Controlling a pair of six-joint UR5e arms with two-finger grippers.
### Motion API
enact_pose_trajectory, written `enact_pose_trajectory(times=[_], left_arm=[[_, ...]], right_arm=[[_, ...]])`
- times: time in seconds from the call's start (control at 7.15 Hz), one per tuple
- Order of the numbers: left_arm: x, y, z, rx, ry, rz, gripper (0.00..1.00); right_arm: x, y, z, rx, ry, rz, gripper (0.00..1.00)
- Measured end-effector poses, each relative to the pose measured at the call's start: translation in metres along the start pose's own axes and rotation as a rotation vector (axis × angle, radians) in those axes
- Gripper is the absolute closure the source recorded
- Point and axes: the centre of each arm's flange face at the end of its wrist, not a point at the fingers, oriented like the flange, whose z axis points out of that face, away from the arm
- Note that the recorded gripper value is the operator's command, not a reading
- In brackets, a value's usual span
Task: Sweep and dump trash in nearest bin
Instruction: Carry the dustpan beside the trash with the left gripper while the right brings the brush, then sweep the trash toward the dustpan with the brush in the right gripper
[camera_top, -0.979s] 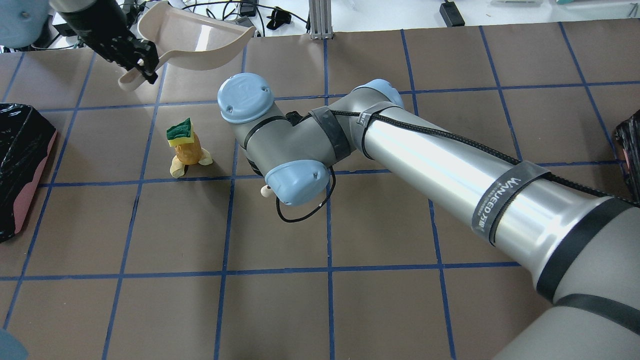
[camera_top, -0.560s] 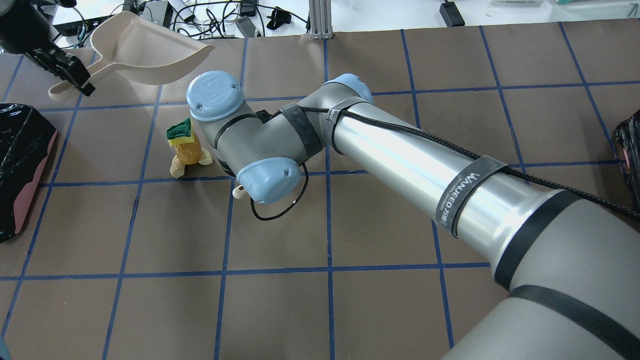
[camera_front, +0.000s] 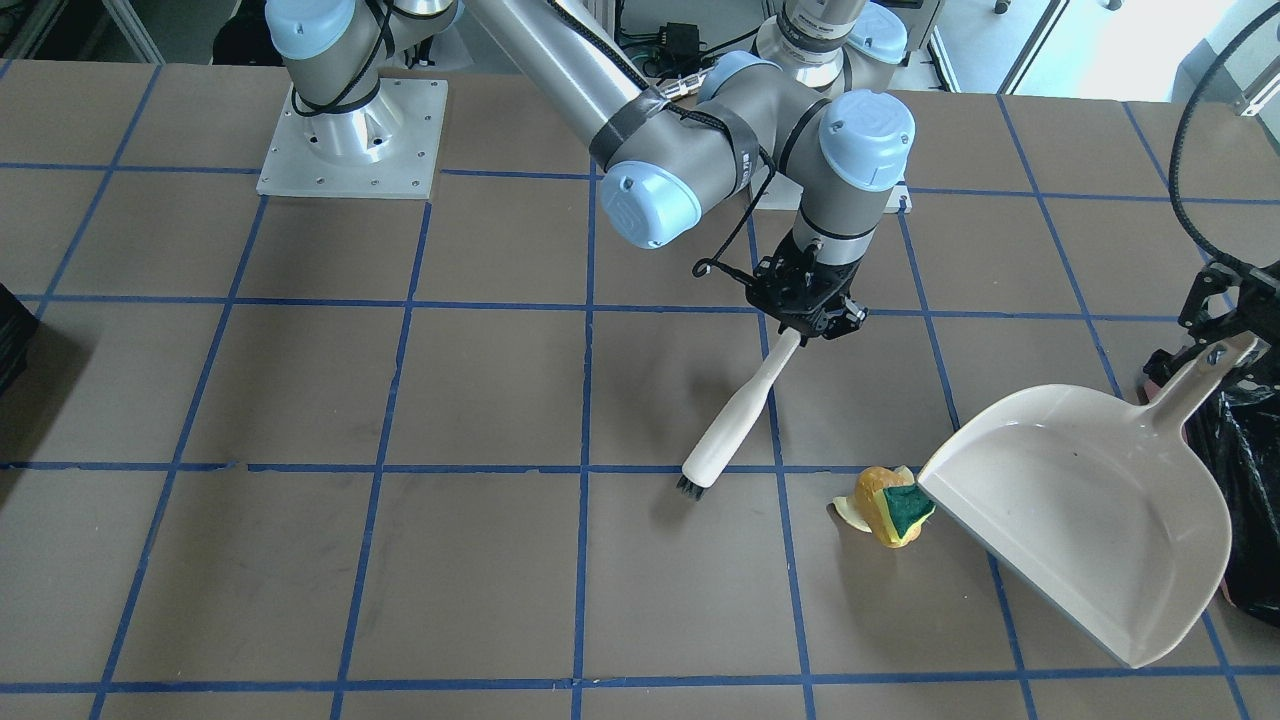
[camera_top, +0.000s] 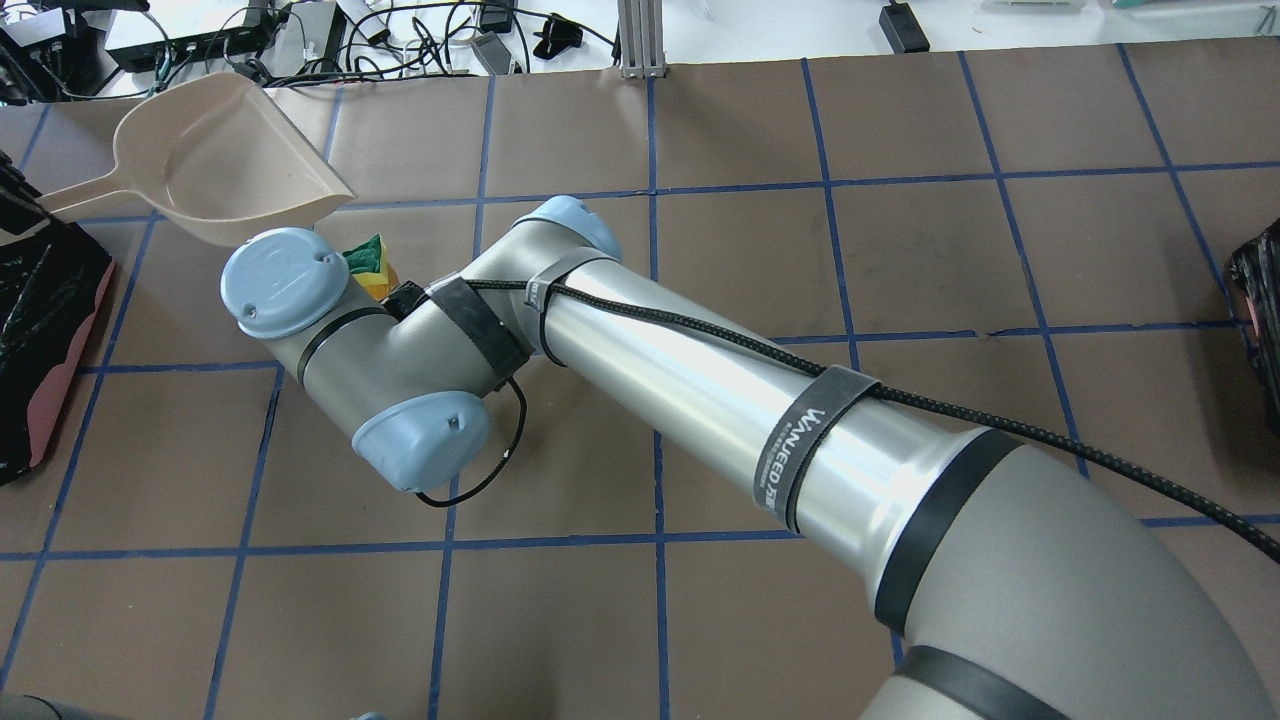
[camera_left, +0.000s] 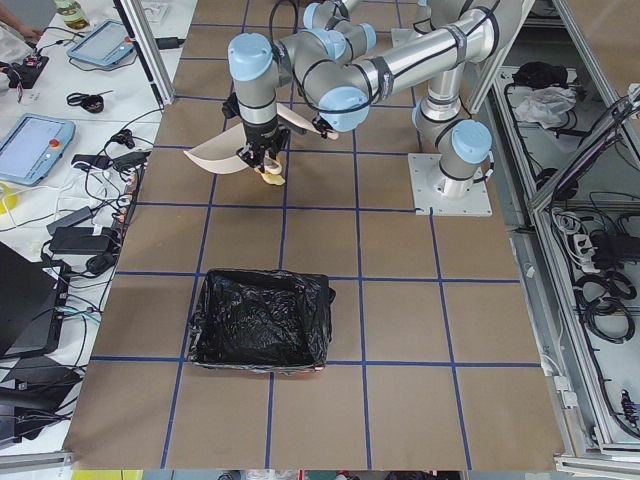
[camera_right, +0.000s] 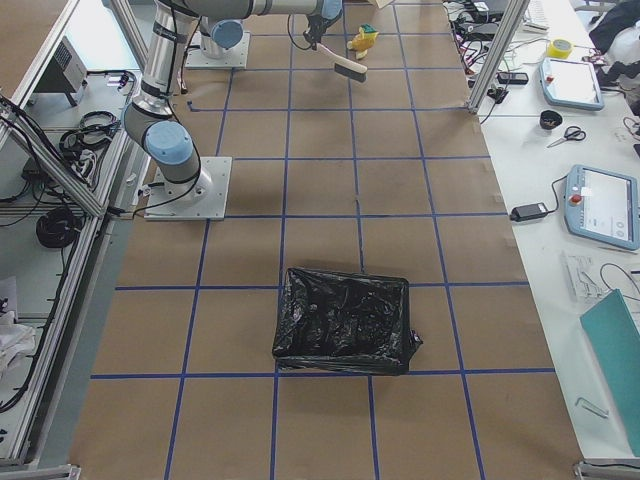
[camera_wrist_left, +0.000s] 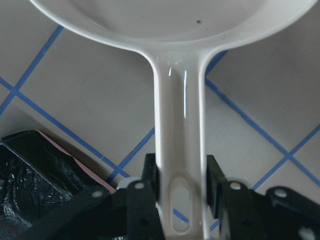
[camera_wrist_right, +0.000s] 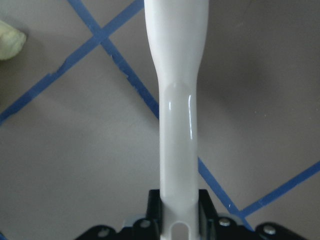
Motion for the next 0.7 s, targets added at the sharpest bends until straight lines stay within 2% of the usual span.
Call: enact_pose_trajectory(times=[0.28, 0.56, 0.7], left_arm=[[-0.015, 0.045, 0.021, -0.054, -0.019, 0.150, 1.00], [-0.024, 0.057, 0.041, -0.069, -0.023, 0.291, 1.00], [-0.030, 0.059, 0.054, -0.075, -0.049, 0.359, 1.00]], right_arm=[[0.002, 0.046, 0.000, -0.007, 0.001, -0.059, 1.00], [0.001, 0.059, 0.006, -0.014, -0.005, -0.086, 1.00], [-0.001, 0.061, 0.011, -0.020, -0.009, -0.094, 1.00]])
